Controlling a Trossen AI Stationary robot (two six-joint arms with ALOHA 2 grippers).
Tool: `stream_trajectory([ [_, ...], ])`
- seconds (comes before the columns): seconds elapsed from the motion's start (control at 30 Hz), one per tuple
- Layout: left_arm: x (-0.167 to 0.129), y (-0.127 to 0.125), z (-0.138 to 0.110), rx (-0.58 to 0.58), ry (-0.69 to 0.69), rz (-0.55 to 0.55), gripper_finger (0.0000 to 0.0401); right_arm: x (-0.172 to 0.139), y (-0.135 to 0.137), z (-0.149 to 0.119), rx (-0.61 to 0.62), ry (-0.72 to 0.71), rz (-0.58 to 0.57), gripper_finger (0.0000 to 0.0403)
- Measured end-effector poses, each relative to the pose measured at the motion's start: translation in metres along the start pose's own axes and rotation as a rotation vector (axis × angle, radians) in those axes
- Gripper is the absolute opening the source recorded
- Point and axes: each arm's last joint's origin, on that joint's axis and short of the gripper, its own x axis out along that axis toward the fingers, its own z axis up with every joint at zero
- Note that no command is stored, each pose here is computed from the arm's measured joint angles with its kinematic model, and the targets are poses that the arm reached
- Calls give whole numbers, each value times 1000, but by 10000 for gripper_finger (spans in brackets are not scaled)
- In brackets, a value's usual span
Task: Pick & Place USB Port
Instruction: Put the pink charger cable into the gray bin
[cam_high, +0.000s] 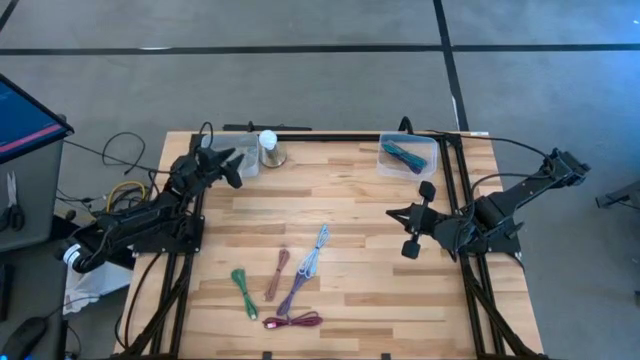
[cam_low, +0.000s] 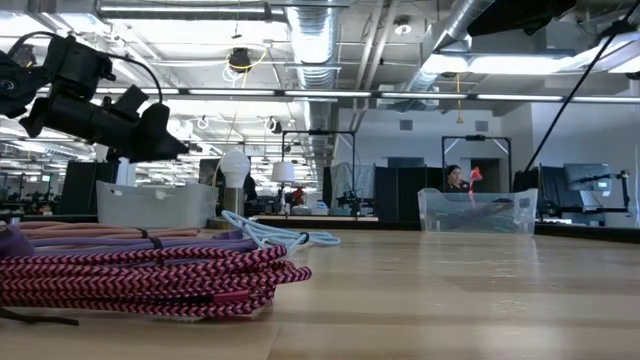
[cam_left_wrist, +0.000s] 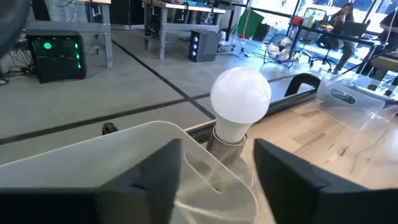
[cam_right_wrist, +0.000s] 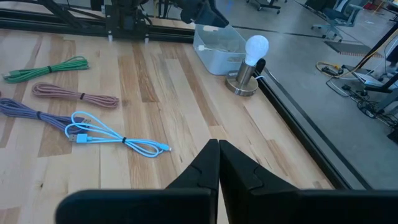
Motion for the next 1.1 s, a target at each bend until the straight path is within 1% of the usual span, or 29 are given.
stream_trajectory([
  [0.1, 0, 0, 0, -2, 0, 1, 255, 0, 0, 0, 0, 0, 0, 0],
  [0.17, 0, 0, 0, -2, -4, 2, 277, 0, 0, 0, 0, 0, 0, 0],
  [0.23, 0, 0, 1, -1, -8, 1, 290, 0, 0, 0, 0, 0, 0, 0],
  [0.3, 0, 0, 1, -2, -13, 1, 295, 0, 0, 0, 0, 1, 3, 0],
  [0.37, 0, -1, 2, -26, -19, -14, 295, 0, 0, 0, 0, 3, 13, 0],
  [0.43, 0, -2, 4, -56, -31, -57, 292, 0, 1, 0, -3, 6, 25, 0],
  [0.57, -1, -7, 11, -75, -89, -229, 282, 0, 1, 0, -2, 8, 31, 0],
  [0.67, -4, -11, 18, -62, -141, -362, 272, 1, 0, 0, 2, 17, 53, 0],
  [0.77, -6, -15, 23, -38, -185, -460, 262, 3, 0, 0, 8, 29, 83, 0],
  [0.9, -8, -16, 26, -17, -212, -517, 252, 4, 0, 0, 12, 41, 123, 0],
  [1.1, -8, -17, 27, -29, -217, -539, 242, 4, 0, 0, 13, 41, 121, 0],
])
